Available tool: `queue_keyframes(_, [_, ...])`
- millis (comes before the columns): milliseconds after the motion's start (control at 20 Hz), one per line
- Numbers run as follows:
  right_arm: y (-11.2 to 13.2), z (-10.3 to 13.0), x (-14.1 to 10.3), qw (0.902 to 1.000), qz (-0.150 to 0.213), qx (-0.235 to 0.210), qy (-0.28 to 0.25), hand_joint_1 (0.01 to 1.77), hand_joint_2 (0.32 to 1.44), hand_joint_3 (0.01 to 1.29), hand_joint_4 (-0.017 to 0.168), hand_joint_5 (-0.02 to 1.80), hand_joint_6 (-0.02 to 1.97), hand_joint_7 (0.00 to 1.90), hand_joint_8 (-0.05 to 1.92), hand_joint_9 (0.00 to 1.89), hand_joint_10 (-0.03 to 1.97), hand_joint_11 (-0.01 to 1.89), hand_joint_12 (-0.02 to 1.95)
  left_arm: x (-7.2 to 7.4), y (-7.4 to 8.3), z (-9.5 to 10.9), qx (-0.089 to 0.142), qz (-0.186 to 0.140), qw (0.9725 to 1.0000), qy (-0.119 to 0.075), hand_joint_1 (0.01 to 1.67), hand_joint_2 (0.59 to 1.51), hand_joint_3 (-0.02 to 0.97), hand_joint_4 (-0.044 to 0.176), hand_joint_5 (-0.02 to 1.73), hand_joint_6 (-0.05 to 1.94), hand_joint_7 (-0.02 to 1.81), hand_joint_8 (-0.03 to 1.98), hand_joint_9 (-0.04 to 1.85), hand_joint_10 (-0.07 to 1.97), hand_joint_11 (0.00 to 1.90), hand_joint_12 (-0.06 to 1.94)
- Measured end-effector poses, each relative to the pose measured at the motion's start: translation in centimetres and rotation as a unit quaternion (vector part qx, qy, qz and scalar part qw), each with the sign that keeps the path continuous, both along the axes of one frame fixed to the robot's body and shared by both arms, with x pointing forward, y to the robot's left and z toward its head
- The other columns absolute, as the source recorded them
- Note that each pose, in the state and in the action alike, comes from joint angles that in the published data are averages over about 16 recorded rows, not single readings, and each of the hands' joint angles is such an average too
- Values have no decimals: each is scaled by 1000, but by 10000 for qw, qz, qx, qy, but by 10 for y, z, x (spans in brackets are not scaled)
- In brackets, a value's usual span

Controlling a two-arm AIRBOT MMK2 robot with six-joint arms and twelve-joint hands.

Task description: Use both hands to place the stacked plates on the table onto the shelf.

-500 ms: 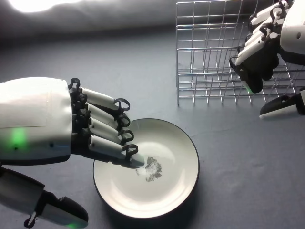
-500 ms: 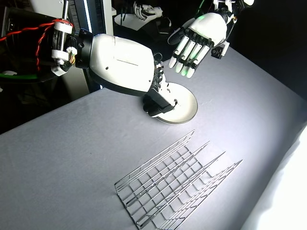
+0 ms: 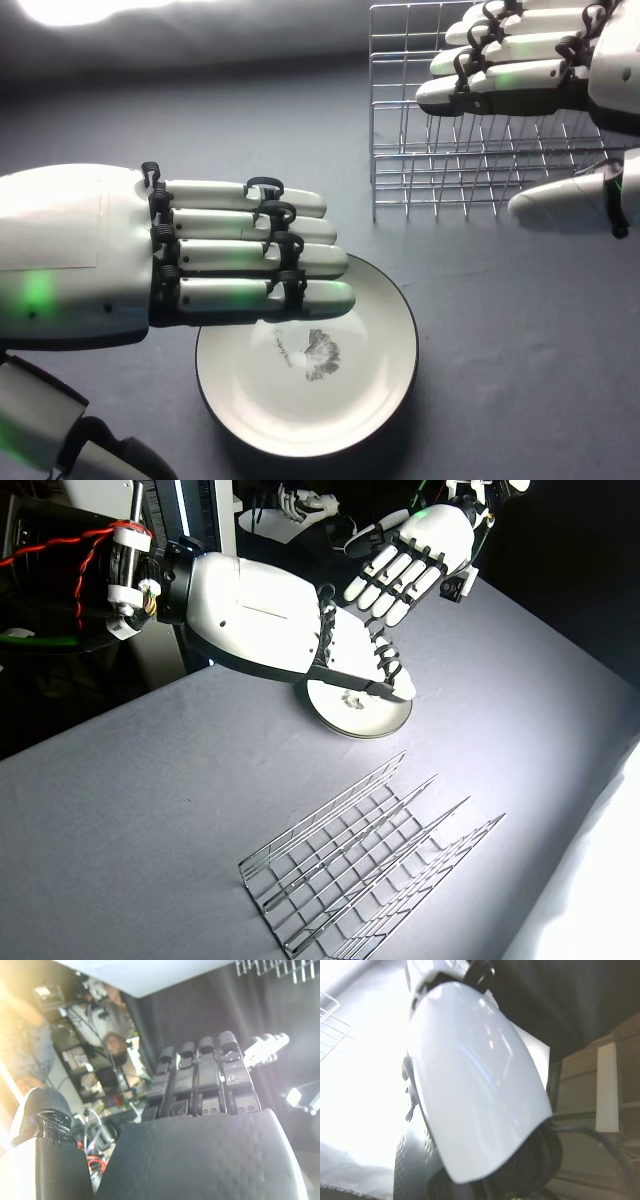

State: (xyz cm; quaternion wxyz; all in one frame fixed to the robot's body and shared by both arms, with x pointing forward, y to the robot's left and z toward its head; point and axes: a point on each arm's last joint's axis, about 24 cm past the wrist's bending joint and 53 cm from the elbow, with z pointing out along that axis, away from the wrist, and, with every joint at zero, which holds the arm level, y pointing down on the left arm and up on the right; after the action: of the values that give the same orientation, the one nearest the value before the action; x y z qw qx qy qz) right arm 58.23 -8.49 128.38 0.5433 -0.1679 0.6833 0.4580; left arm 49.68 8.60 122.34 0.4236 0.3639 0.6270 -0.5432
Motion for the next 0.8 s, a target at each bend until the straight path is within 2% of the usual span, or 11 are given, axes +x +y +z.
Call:
queue_keyframes(150, [1, 1, -2, 9999, 93, -60, -123, 36, 1266, 21, 6, 195, 21, 155, 10, 88, 19, 18, 196, 0, 0, 1, 58, -51, 10000, 31, 26, 1055, 28, 1, 52, -1, 51, -7, 39, -3, 29, 57])
queue_keyframes(500, [4, 2, -10, 9977, 417, -230, -473, 63, 1238, 15, 6, 229, 20, 191, 11, 129, 8, 20, 333, 6, 5, -7, 420, -50, 9991, 65, 22, 1061, 15, 0, 119, 1, 115, -3, 95, -1, 55, 110])
queue_keyframes(800, [4, 1, -16, 9947, 680, -337, -696, 75, 1219, 15, 5, 241, 19, 208, 12, 145, 7, 18, 418, 11, 14, -27, 854, -3, 9963, 68, 20, 1062, 13, -1, 128, 1, 125, -4, 105, -1, 52, 123])
